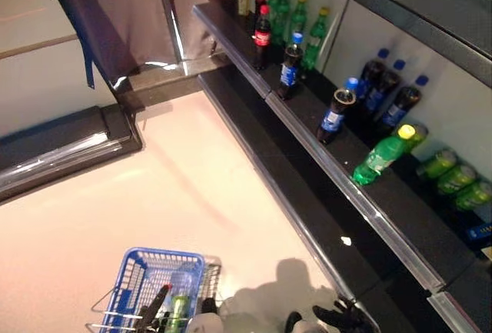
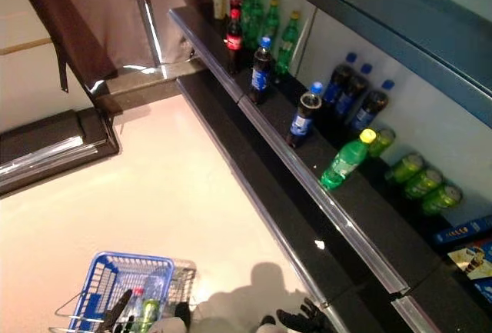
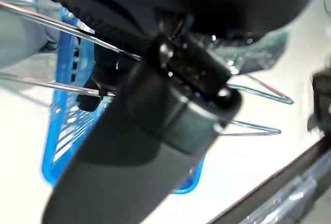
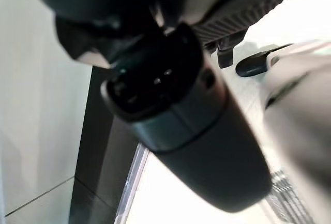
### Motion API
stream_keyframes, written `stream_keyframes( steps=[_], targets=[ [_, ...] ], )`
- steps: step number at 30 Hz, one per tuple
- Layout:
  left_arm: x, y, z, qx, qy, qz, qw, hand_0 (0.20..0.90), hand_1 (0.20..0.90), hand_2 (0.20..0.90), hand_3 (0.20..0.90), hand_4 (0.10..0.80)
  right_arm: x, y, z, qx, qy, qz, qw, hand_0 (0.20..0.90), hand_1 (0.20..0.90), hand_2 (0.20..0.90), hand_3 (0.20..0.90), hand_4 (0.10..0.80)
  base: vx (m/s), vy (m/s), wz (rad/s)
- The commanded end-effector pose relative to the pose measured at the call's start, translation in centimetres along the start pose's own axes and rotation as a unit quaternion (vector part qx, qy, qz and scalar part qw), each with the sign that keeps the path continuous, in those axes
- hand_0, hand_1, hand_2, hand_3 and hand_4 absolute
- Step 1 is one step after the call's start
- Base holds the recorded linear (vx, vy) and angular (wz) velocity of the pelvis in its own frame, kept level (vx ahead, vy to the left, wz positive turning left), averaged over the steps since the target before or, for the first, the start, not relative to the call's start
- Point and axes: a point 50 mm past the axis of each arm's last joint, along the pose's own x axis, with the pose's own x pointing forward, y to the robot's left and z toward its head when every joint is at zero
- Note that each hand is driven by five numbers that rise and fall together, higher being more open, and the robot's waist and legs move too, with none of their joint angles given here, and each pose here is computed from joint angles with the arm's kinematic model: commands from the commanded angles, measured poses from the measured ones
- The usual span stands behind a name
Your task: Pick up the drink and place into the basket.
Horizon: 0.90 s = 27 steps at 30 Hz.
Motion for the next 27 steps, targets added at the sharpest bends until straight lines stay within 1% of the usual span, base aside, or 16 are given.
stream_keyframes(
  steps=[1,2,3,4,6,8,11,16,18,22,24,25,27],
  targets=[
    [-0.5,-4.4,0.9,0.017,-0.045,-0.101,0.994,0.3,0.3,0.3,0.2,0.1,-0.1,-1.9,1.3,0.027,-0.044,-0.041,0.998,0.9,0.9,0.9,0.9,0.8,0.141,0.473,0.92],
    [-0.5,-4.8,1.1,0.03,-0.048,-0.109,0.992,0.3,0.3,0.3,0.2,0.1,-0.1,-1.9,1.1,0.033,-0.042,-0.046,0.997,0.9,0.9,0.9,0.9,0.8,0.18,0.589,0.82],
    [-0.5,-5.6,1.5,0.069,-0.059,-0.128,0.988,0.3,0.3,0.3,0.2,0.1,0.1,-1.7,0.9,0.043,-0.04,-0.053,0.997,0.9,0.9,0.9,0.9,0.8,0.176,0.563,0.61],
    [-0.6,-5.8,1.6,0.086,-0.062,-0.134,0.985,0.3,0.3,0.3,0.2,0.1,0.2,-1.4,1.1,0.041,-0.04,-0.053,0.997,0.9,0.9,0.9,0.9,0.8,0.179,0.627,0.45],
    [-0.6,-5.7,2.0,0.086,-0.064,-0.141,0.984,0.3,0.3,0.3,0.2,0.1,0.5,-0.5,1.9,0.019,-0.05,-0.054,0.997,0.9,0.9,0.9,0.9,0.8,0.129,0.54,0.33],
    [-0.6,-5.8,2.2,0.1,-0.069,-0.15,0.981,0.3,0.3,0.3,0.2,0.1,0.6,0.0,2.5,0.035,-0.058,-0.062,0.996,0.9,0.9,0.9,0.9,0.8,0.16,0.38,0.16],
    [-0.6,-6.0,1.8,0.098,-0.067,-0.155,0.981,0.3,0.3,0.3,0.2,0.1,0.8,-0.4,2.2,0.048,-0.048,-0.068,0.995,0.9,0.9,0.9,0.9,0.8,0.24,0.184,0.4],
    [-0.7,-6.1,-0.3,0.101,-0.036,-0.164,0.981,0.3,0.3,0.3,0.2,0.1,0.7,-2.1,1.2,0.063,-0.032,-0.087,0.994,0.9,0.9,0.9,0.9,0.8,0.352,0.123,0.41],
    [-0.6,-6.1,-0.7,0.104,-0.028,-0.173,0.979,0.3,0.3,0.3,0.2,0.1,0.8,-2.1,1.3,0.079,-0.034,-0.092,0.992,0.9,0.9,0.9,0.9,0.8,0.338,0.077,0.59],
    [-0.5,-5.6,-1.1,0.103,-0.011,-0.182,0.978,0.3,0.3,0.3,0.2,0.1,0.8,-2.2,1.0,0.102,-0.021,-0.102,0.989,0.9,0.9,0.9,0.9,0.8,0.503,0.057,-0.1],
    [-0.8,-5.7,-2.3,0.129,0.009,-0.189,0.973,0.3,0.3,0.3,0.2,0.1,0.2,-3.5,-0.4,0.117,-0.007,-0.126,0.985,0.9,0.9,0.9,0.9,0.8,0.652,0.05,0.18],
    [-0.8,-5.7,-2.2,0.129,0.008,-0.189,0.973,0.3,0.3,0.3,0.2,0.1,0.2,-3.5,-0.4,0.117,-0.007,-0.125,0.985,0.9,0.9,0.9,0.9,0.8,0.523,-0.003,0.36],
    [-0.9,-5.0,-3.4,0.118,0.026,-0.172,0.978,0.3,0.3,0.3,0.2,0.1,0.2,-3.2,-0.8,0.105,0.011,-0.138,0.985,0.9,0.9,0.9,0.9,0.8,0.521,-0.056,0.5]
  ],
)
